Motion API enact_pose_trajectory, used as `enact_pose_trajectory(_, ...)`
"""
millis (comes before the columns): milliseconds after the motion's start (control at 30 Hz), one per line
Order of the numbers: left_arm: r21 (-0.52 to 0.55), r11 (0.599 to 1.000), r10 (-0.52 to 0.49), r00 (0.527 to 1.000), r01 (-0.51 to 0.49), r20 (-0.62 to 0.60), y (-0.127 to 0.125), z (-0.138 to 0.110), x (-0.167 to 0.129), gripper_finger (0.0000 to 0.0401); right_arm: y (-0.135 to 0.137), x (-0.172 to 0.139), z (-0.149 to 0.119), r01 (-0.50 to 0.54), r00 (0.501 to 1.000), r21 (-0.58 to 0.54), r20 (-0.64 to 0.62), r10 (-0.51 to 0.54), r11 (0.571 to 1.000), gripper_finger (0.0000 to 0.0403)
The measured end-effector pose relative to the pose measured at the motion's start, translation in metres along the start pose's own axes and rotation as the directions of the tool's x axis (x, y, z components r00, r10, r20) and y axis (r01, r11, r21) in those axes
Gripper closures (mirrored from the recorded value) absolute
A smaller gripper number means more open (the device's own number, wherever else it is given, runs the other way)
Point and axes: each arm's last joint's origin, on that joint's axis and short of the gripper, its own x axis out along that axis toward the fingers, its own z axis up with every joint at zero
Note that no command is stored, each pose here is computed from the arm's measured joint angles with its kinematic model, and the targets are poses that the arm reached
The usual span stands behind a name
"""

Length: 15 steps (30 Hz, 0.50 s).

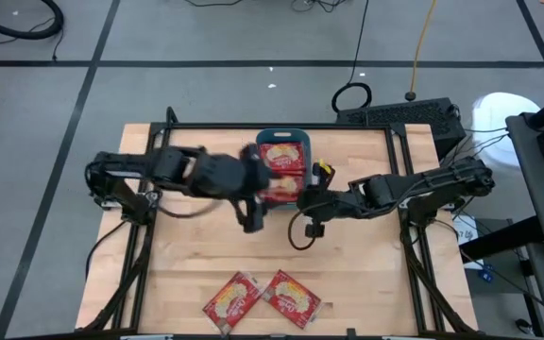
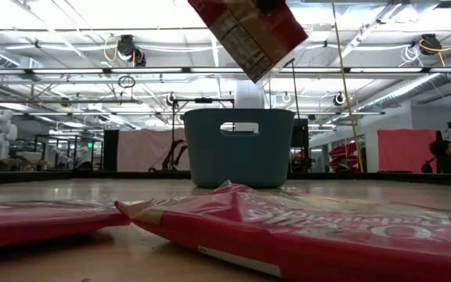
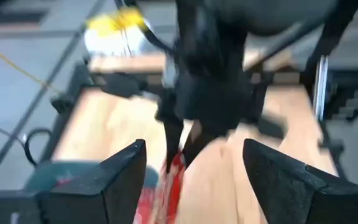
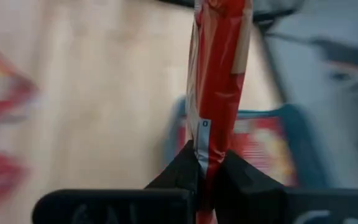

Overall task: Sort popcorn bags into baskets
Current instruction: Put the red popcorn bag into the blue bin

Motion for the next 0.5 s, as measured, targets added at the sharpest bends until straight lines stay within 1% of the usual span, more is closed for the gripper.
enact_pose_trajectory(67,0.013,1.0,-0.02,0.998,0.021,-0.059,-0.004,-0.006,0.013,0.0144,0.001,0.001,0.0,-0.094,0.996,0.05,-0.004,0.094,0.994,0.0392)
enact_pose_trajectory(133,0.018,0.998,-0.05,0.993,0.053,-0.104,-0.007,-0.011,0.021,0.0154,0.002,0.001,0.0,-0.151,0.988,0.084,-0.005,0.152,0.985,0.0392)
enact_pose_trajectory(200,0.02,0.997,-0.077,0.988,0.081,-0.136,-0.009,-0.014,0.028,0.0163,0.003,0.0,0.0,-0.164,0.986,0.096,-0.004,0.165,0.982,0.0392)
enact_pose_trajectory(333,0.034,0.996,-0.072,0.969,0.082,-0.235,-0.011,-0.025,0.046,0.0175,0.003,0.0,0.0,-0.185,0.983,0.086,-0.005,0.186,0.979,0.0392)
enact_pose_trajectory(400,0.037,0.992,-0.105,0.957,0.119,-0.272,-0.011,-0.029,0.052,0.0183,0.003,0.0,0.0,-0.184,0.983,0.081,-0.004,0.185,0.98,0.0392)
enact_pose_trajectory(500,0.034,0.989,-0.125,0.944,0.142,-0.305,-0.009,-0.033,0.054,0.0209,0.004,0.0,0.001,-0.202,0.979,0.075,0.003,0.203,0.976,0.0392)
